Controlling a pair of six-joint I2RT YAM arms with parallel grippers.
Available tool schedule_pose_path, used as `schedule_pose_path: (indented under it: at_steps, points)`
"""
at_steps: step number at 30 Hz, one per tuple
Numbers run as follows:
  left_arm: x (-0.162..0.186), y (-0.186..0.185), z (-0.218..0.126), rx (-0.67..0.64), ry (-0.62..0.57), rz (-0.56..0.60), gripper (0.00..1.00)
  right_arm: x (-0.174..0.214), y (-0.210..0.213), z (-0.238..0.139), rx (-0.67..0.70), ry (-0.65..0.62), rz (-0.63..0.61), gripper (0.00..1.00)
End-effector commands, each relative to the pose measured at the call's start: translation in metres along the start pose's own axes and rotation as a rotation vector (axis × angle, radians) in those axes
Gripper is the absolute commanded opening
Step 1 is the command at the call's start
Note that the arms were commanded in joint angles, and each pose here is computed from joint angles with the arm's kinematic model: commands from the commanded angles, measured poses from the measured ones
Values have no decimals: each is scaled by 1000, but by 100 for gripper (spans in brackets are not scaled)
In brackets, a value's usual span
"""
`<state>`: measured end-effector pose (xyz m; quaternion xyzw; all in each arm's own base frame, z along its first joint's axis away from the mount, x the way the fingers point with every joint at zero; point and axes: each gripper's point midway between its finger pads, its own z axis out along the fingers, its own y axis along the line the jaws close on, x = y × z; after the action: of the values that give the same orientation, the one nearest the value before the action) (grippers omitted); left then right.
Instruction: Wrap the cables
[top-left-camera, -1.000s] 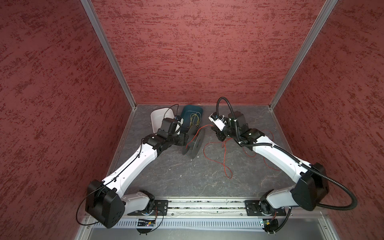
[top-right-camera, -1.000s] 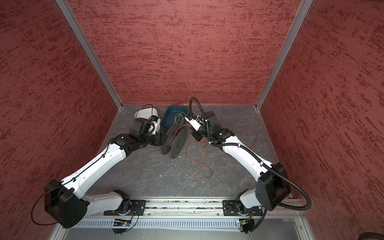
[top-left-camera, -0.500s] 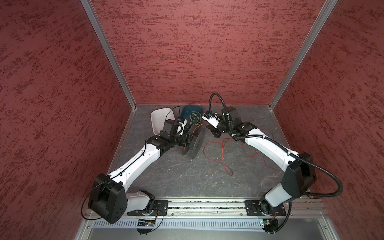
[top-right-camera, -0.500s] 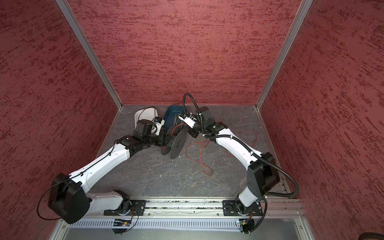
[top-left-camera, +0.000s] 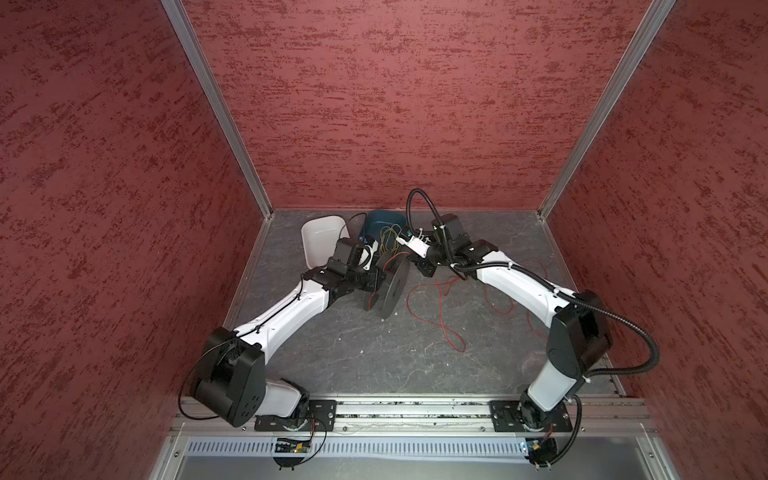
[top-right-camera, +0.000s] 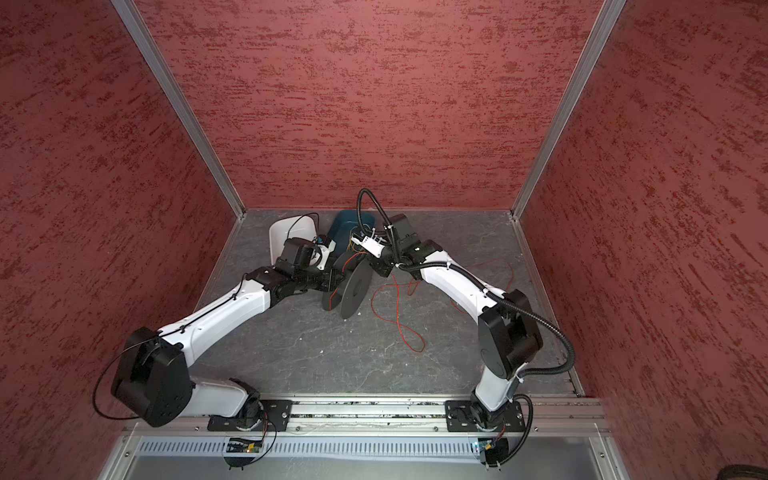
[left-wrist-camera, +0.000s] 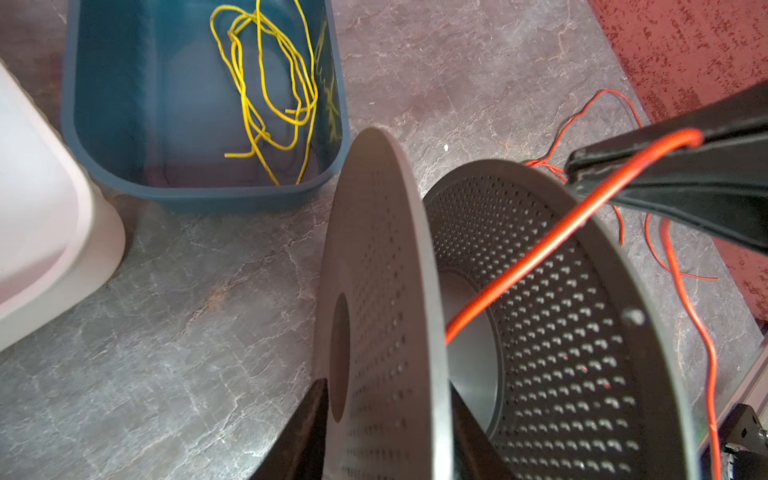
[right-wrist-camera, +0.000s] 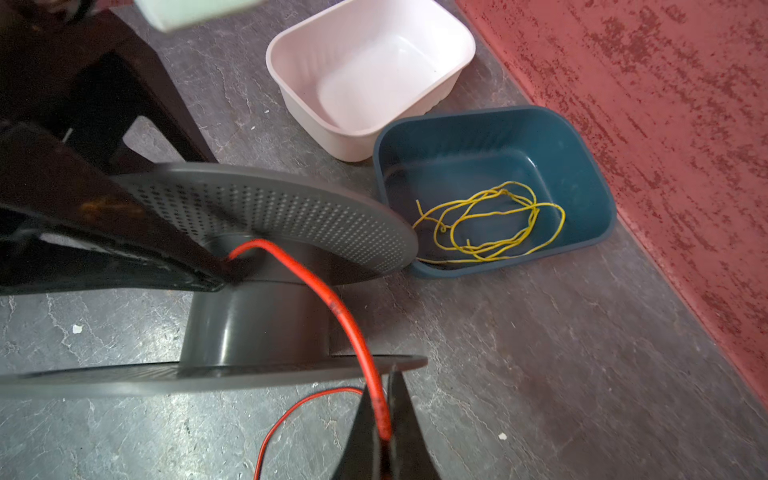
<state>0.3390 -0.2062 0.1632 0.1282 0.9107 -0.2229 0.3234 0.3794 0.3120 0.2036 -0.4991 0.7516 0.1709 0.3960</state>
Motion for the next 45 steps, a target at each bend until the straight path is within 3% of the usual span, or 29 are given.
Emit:
schedule_pose_path:
  at_steps: [1,5,17,28,30,36,40,45]
  points:
    - [-16,-6,-2,18,-38,16,42,-17,4,-1,-23,-38,-57,0]
    - [-20,-6,-1,12,-43,17,39,-22,5,-2,-23,-51,-80,0]
    - [-24,-3,3,-8,-39,11,19,-27,9,18,-28,-48,-104,0]
    - [-25,8,-8,-114,-18,11,6,-34,4,15,11,-98,-78,0]
    - [-25,12,-12,-146,-8,7,4,-38,3,11,25,-122,-60,8]
    - [-27,15,-26,-184,-1,-21,1,-34,8,-3,28,-162,27,54]
    - [-28,23,-34,-224,18,-41,0,-22,16,-13,1,-172,120,65]
    - [-31,31,-41,-249,36,-65,0,-2,31,-21,-69,-167,252,67]
